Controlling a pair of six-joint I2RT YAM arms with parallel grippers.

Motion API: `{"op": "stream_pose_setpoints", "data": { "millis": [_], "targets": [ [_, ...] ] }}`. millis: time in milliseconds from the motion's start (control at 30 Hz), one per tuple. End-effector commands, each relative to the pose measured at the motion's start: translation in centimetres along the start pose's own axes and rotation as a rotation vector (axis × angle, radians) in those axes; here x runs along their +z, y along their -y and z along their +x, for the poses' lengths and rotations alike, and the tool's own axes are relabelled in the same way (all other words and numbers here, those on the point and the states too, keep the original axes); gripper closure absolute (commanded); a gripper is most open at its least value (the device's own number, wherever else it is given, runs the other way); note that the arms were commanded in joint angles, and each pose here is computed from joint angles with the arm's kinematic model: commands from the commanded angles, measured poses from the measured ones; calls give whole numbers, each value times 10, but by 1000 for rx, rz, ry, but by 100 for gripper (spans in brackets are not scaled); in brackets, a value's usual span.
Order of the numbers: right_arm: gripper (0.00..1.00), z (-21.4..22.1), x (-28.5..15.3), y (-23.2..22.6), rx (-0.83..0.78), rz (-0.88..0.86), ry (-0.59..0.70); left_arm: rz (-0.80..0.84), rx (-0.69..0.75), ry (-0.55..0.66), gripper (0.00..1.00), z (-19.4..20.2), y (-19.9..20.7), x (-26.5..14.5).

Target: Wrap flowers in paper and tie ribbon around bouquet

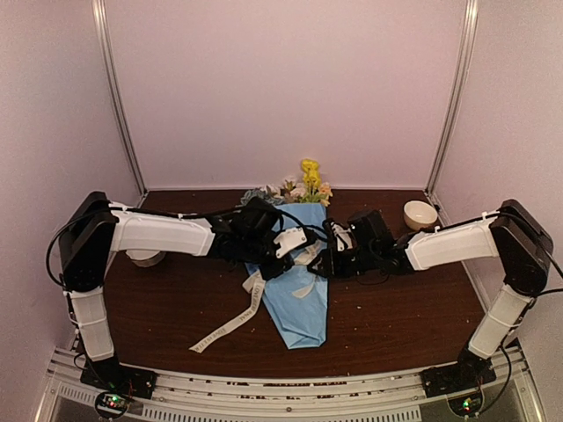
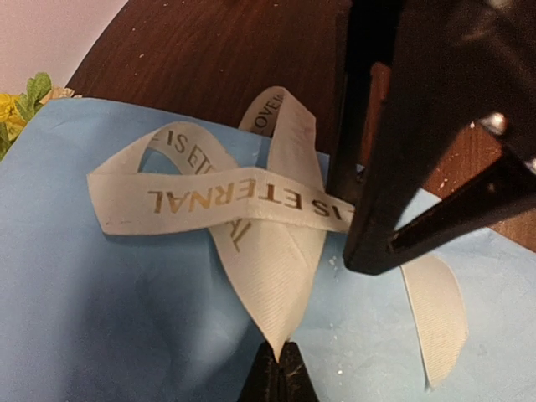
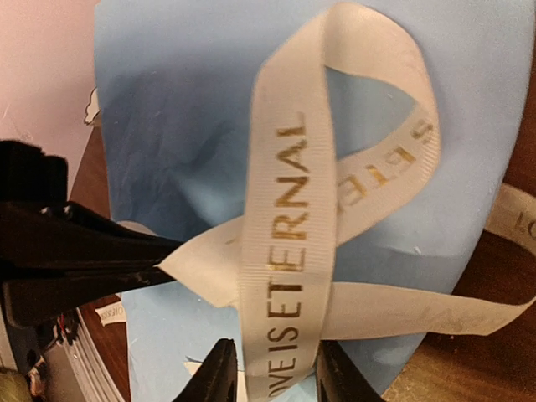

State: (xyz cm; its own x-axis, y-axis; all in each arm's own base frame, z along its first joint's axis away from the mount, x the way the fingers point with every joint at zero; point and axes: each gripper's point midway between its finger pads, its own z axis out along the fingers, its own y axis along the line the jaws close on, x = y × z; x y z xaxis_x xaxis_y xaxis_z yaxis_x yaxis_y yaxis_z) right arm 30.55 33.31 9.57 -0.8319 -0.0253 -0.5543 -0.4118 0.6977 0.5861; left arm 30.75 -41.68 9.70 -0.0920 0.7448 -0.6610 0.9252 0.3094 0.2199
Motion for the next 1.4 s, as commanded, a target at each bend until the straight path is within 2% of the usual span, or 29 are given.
{"op": "stream_pose_setpoints", "data": {
  "millis": [0, 200, 333, 467, 733, 1033, 1233, 1367],
  "targets": [
    [75, -16, 4, -3, 8, 19, 43, -37, -7, 85, 100, -18, -10, -21],
    [100, -24, -1, 10, -20, 111, 30, -44, -12, 130, 100, -21, -11, -28],
    [100, -49, -17, 3, -65, 113, 70, -39, -6, 115, 100, -16, -9, -27],
    [100, -100, -39, -1, -92, 121, 160, -34, 3, 118, 100, -12, -6, -29],
    [100, -143, 1, -14, -159, 75, 200, -26, 14, 148, 100, -17, -5, -31],
    [100, -95, 41, 4, -174, 50, 75, 23, -19, 286, 100, -40, -6, -46],
    [100, -46, 33, 0, -275, -25, -111, 18, -80, 359, 100, -48, -21, -56],
    [93, -14, 22, -1, -309, -69, -242, 16, -100, 373, 100, -50, -27, -55]
  ]
}}
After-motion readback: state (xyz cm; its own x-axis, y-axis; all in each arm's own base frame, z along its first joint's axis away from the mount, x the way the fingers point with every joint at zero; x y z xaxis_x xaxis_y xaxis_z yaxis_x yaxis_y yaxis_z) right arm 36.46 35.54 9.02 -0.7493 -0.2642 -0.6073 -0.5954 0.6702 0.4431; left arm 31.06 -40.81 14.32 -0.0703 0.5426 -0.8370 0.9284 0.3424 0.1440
